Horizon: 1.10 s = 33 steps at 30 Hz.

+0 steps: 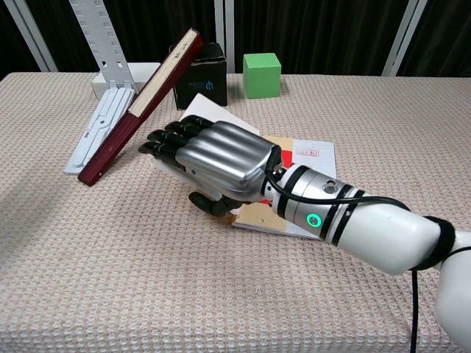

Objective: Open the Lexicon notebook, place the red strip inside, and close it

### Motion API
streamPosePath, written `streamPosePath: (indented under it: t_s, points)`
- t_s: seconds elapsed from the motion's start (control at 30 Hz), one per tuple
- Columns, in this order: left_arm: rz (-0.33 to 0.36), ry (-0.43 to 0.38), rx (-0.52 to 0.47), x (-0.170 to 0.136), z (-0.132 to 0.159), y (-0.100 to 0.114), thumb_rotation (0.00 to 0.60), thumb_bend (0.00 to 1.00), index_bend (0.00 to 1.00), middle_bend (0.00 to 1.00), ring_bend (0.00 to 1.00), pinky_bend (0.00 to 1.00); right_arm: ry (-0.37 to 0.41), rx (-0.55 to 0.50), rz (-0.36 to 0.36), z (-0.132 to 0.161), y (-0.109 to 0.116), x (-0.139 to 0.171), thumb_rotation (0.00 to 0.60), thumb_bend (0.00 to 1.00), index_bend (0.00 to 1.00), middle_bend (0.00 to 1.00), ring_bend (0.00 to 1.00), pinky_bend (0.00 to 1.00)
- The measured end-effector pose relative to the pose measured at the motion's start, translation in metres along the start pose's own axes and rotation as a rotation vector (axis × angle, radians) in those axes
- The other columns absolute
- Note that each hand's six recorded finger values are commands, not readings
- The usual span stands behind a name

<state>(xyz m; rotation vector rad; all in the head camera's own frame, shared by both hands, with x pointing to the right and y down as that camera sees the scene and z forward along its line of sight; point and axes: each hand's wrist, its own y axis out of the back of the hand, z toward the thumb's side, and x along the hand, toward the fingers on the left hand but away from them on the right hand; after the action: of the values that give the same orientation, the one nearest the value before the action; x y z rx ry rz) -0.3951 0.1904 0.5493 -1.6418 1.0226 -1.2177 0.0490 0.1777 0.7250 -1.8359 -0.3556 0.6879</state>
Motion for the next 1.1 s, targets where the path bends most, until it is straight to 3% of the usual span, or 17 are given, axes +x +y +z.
streamPosePath:
  t_s: [0.37, 0.77, 1.1]
  points:
    - [0.004, -0.020, 0.001, -0.001, 0.006, 0.001, 0.600, 0.03, 0.27, 0.13, 0.08, 0.12, -0.009, 0.071, -0.045, -0.010, 0.024, 0.033, 0.600, 0.49, 0.00, 0.00, 0.00, 0.00]
    - [0.003, -0.019, -0.002, -0.002, 0.005, 0.000, 0.600, 0.03, 0.27, 0.13, 0.08, 0.12, -0.031, 0.134, 0.014, -0.020, 0.037, 0.076, 0.600, 0.49, 0.00, 0.00, 0.00, 0.00]
    - [-0.004, -0.022, -0.001, 0.000, 0.006, -0.002, 0.600, 0.03, 0.27, 0.13, 0.08, 0.12, -0.085, 0.133, 0.110, -0.038, 0.036, 0.123, 0.600, 0.49, 0.00, 0.02, 0.00, 0.00]
